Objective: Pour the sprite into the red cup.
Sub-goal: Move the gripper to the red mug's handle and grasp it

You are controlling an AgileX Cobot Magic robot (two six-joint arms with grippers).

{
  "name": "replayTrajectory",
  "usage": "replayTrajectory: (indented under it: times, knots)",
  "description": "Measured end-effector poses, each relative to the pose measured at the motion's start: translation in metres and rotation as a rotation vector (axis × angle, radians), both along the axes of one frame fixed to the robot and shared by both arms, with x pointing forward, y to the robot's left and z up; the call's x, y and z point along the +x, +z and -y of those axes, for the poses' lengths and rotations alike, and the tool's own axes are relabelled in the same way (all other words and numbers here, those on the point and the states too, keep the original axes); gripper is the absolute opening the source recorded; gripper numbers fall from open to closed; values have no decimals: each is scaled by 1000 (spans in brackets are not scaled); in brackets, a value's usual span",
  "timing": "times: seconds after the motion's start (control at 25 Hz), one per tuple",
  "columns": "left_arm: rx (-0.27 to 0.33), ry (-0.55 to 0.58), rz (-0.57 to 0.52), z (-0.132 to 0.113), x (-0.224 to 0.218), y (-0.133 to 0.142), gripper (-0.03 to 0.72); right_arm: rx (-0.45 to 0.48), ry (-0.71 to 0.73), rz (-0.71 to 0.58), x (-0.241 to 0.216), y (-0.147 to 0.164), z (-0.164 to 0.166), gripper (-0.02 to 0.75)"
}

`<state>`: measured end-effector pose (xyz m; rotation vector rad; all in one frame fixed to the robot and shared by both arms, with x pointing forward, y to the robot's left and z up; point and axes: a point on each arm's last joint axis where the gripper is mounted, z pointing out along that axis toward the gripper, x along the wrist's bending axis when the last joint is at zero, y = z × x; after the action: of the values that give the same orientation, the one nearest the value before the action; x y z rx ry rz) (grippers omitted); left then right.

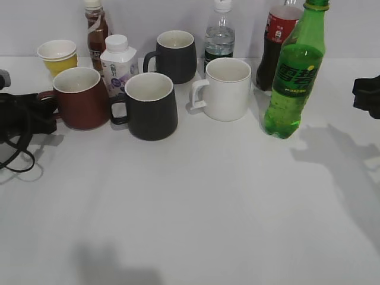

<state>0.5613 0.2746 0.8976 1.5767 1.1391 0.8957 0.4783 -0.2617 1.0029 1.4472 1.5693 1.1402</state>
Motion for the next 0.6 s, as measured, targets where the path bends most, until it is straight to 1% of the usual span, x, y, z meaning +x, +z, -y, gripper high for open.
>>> replayTrajectory:
  times: [0.24,0.32,0.44,0.6]
  knots:
    - [1,-3,7,0,15,-6,321,0,0,0,0,0,0,331]
    - [2,-4,15,0,21,-7,308,-1,1,0,0,0,0,331]
    - [10,-28,28,2,28,-8,232,-4,3,1,0,0,0,331]
    - [20,-81,47,7,32,-9,75,-36,30,6,0,0,-1,331]
